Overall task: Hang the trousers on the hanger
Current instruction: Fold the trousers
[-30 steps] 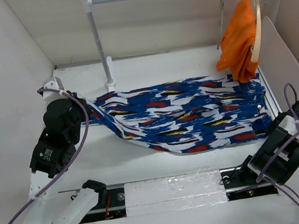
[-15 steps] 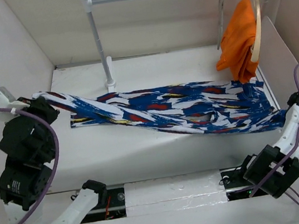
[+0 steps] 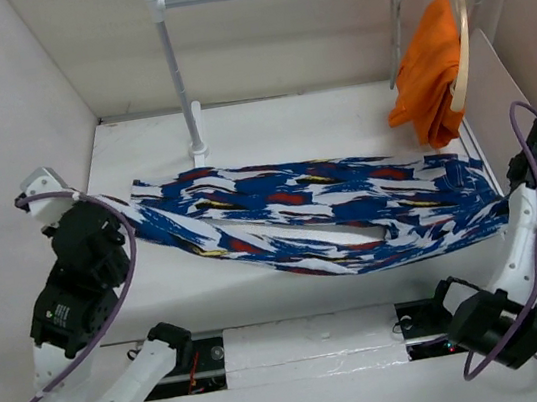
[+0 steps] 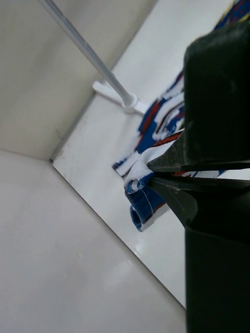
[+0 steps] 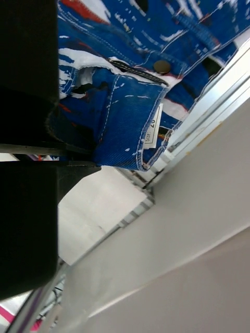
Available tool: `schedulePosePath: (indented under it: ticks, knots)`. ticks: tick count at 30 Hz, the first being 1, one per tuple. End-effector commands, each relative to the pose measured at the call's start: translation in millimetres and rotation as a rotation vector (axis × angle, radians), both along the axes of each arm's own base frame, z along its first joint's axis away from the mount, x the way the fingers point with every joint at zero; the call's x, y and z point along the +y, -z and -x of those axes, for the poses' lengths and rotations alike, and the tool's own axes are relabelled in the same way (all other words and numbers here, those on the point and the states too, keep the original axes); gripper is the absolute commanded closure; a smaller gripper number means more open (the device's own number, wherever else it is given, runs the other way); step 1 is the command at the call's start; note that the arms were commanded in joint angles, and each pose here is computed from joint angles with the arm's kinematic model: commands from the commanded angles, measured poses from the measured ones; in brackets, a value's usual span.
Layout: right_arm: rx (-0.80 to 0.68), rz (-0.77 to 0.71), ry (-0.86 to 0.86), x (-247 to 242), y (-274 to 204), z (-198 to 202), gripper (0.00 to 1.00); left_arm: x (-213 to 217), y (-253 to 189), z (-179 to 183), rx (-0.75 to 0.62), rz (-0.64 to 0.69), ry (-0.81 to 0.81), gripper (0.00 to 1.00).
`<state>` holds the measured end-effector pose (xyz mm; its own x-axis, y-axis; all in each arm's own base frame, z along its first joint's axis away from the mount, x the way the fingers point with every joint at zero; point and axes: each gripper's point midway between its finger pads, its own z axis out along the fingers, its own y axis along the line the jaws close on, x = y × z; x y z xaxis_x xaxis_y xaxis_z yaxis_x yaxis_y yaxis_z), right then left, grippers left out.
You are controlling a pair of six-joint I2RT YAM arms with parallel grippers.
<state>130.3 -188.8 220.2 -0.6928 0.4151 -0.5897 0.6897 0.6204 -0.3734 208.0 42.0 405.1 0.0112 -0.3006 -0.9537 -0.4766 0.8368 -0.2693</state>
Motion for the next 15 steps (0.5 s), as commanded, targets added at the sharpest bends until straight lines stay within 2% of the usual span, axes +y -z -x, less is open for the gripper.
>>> schedulePosePath:
  ticks: [1,6,9,12,13,15]
  knots:
    - [-0.053,0.128,-0.026,-29.2,-29.7,-32.4,1.0,11.5,28.0,-0.7,0.022,-0.014,-0.102,1.0]
    - [-0.108,0.005,-0.151,-43.2,-1.4,-102.7,1.0,3.5,73.4,-21.6,0.115,-0.051,-0.134,1.0]
    - [-0.138,-0.014,-0.207,-48.4,1.5,-138.4,1.0,-5.2,101.1,-40.2,0.194,-0.078,-0.151,1.0]
    - [-0.099,-0.039,-0.246,-56.1,8.4,-170.4,1.0,0.3,129.8,-60.9,0.293,-0.13,-0.195,1.0]
    - [-0.088,-0.039,-0.268,-60.9,10.8,-187.0,1.0,12.0,139.8,-69.7,0.33,-0.116,-0.24,1.0]
    - [-0.082,-0.044,-0.282,-63.9,13.1,-202.2,1.0,10.6,150.6,-78.3,0.366,-0.113,-0.229,1.0]
